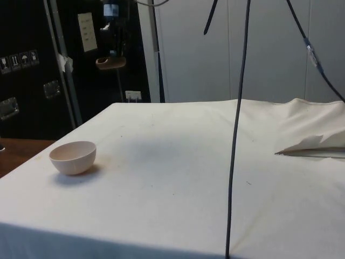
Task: Pour the coffee beans from the cup into the bowl.
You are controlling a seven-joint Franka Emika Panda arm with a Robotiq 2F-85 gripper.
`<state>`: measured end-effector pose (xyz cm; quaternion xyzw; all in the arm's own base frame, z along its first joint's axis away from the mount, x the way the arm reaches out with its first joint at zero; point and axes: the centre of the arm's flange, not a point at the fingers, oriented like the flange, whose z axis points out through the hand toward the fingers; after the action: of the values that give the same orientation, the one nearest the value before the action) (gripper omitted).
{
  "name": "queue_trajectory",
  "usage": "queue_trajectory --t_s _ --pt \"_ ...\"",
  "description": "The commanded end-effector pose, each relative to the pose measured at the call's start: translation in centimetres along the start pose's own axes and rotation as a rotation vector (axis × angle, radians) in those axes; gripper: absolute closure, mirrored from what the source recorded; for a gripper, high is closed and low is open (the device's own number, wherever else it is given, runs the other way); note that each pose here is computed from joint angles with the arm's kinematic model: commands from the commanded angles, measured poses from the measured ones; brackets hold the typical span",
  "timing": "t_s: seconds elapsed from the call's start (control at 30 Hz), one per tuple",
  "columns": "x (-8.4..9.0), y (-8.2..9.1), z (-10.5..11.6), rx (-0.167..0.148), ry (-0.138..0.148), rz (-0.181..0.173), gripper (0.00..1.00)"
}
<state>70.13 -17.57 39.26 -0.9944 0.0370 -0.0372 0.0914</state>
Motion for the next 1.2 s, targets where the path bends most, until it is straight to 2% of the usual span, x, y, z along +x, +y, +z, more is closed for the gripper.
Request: queue_trajectory --t_s 0.0,0.2,0.23,0.27,0.47,0.5,0.53,0.7,0.73,0.77,0.83,0.97,1.03,1.07,1.17 --pt "0.0 -0.5 -0.2 -0.009 0.002 0.003 0.99" --pt "0.3 -2.6 0.2 -0.020 -0.007 -0.003 0.99" --pt "0.3 -2.2 0.2 -0.011 -0.011 -0.006 0.99" --pt "0.3 -2.9 0.2 -0.022 -0.008 -0.004 0.99" --pt "0.7 -4.9 0.6 -0.033 -0.017 -0.009 0.99" --pt "0.6 -4.5 0.7 -0.024 -0.023 -0.011 0.99" --pt "0.7 -5.2 0.7 -0.035 -0.019 -0.009 0.99" --pt "0.9 -6.6 1.0 -0.043 -0.024 -0.012 0.99" --pt "1.0 -7.3 1.2 -0.046 -0.027 -0.013 0.99" --pt "1.0 -6.9 1.3 -0.038 -0.034 -0.016 0.99" --pt "1.1 -7.9 1.3 -0.047 -0.029 -0.015 0.99" --pt "1.4 -9.6 1.7 -0.043 -0.031 -0.018 0.99" --pt "1.5 -10.2 1.8 -0.040 -0.031 -0.019 0.99" --pt "1.4 -10.0 1.8 -0.035 -0.036 -0.022 0.99" --pt "1.7 -11.2 2.1 -0.038 -0.033 -0.020 0.99"
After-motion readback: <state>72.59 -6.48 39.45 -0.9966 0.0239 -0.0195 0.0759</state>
